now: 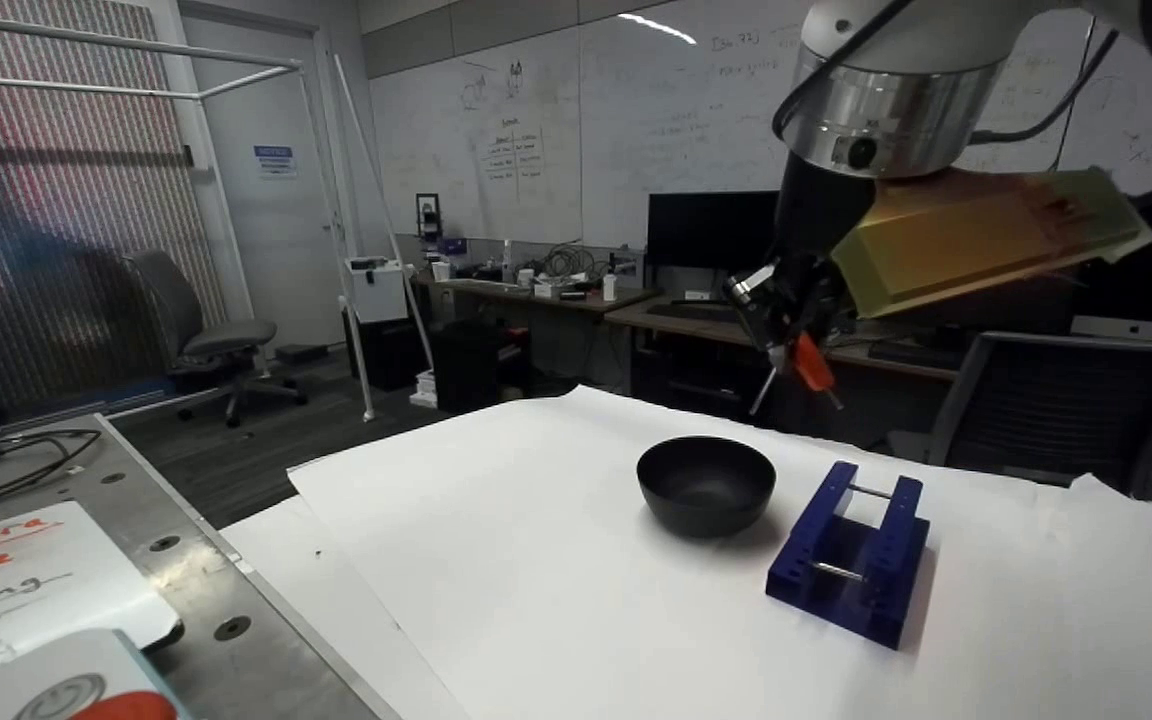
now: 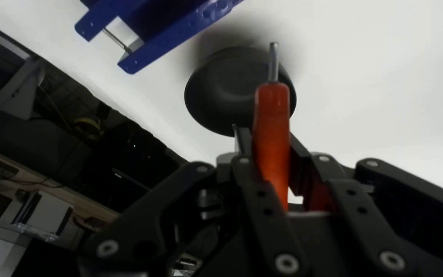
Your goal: Put the wrench in the bowl
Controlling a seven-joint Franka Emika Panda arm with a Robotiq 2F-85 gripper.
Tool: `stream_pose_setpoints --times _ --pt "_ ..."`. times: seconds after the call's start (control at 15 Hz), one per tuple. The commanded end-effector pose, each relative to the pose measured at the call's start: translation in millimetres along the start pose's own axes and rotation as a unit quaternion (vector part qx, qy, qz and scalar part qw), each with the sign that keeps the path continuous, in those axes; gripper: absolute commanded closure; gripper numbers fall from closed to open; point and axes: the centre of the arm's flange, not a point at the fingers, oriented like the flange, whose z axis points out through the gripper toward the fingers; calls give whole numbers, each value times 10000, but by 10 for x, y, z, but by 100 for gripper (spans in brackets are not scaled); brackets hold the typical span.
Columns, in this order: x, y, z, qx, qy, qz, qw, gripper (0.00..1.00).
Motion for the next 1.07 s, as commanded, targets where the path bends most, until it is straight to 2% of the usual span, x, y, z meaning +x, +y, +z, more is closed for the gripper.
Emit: stream_pose_setpoints --times 0.0,0.07,0.2,0.33,0.4,0.73,1.0 --pt "245 96 601 -291 465 -3 9985 89" --pt "284 139 782 -417 450 -41 9981 89" --pt "336 195 1232 -604 129 -171 9979 89" --pt "309 189 1584 -521 -201 -299 9980 89" --pt "293 144 1698 -382 -150 -363 9985 89" --pt "249 -99 1882 197 -11 -590 9981 90" --pt "242 -242 2153 130 -97 -667 9976 89"
